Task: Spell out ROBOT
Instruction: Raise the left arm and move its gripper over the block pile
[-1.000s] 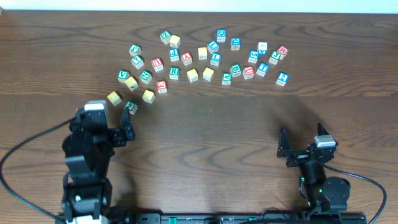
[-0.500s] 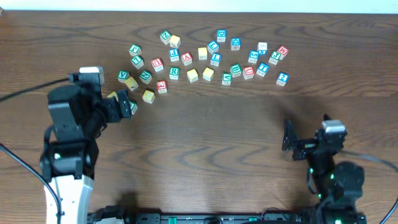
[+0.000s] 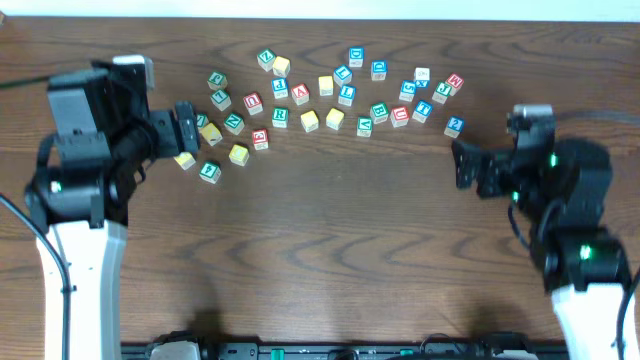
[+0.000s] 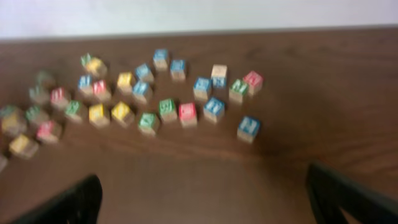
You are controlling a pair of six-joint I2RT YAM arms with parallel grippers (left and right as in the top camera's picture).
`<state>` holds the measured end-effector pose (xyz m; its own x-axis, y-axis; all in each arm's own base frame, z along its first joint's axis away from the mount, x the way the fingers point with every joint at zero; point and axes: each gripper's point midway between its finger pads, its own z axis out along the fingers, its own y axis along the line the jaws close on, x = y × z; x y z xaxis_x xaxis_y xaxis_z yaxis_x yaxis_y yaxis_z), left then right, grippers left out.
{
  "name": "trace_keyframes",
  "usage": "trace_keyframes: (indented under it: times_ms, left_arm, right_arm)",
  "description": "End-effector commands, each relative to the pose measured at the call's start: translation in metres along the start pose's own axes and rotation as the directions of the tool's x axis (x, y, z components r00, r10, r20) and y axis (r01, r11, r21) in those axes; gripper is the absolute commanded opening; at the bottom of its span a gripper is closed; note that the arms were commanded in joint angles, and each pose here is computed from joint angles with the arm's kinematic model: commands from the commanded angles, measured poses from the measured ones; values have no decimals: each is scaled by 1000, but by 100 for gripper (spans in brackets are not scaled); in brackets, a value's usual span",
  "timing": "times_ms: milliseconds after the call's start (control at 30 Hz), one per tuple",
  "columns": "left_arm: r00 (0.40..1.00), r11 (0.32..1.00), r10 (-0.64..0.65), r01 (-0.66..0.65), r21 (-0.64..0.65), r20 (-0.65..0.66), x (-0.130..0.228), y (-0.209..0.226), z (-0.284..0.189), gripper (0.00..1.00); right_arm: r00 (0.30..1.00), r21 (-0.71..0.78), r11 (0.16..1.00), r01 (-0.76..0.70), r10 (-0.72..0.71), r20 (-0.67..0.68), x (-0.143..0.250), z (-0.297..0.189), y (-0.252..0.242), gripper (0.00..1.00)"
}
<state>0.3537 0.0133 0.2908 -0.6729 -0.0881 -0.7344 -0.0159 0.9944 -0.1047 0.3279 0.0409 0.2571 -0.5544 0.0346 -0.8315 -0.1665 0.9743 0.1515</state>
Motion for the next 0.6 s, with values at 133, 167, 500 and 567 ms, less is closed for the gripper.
trace_keyframes:
  times_ms: [133,167,500,567]
  left_arm:
    - [999,1000,-16,17,13,-52,-21,-2,12,98]
    - [998,1000,-17,18,13,-61,-22,-2,15,97]
    - [987,999,-31,33,7,-156,-14,2,42,97]
    - [987,999,-32,33,8,-157,-13,2,42,98]
  right_arm:
    - [992,-97,994,-40,27,-127,-31,25,11,99]
    - [989,-101,994,-47,32,-147,-32,30,11,99]
    - [949,-99,990,-104,70,-307,-23,73,3,99]
    - [945,-91,990,-107,73,-318,-19,78,1,99]
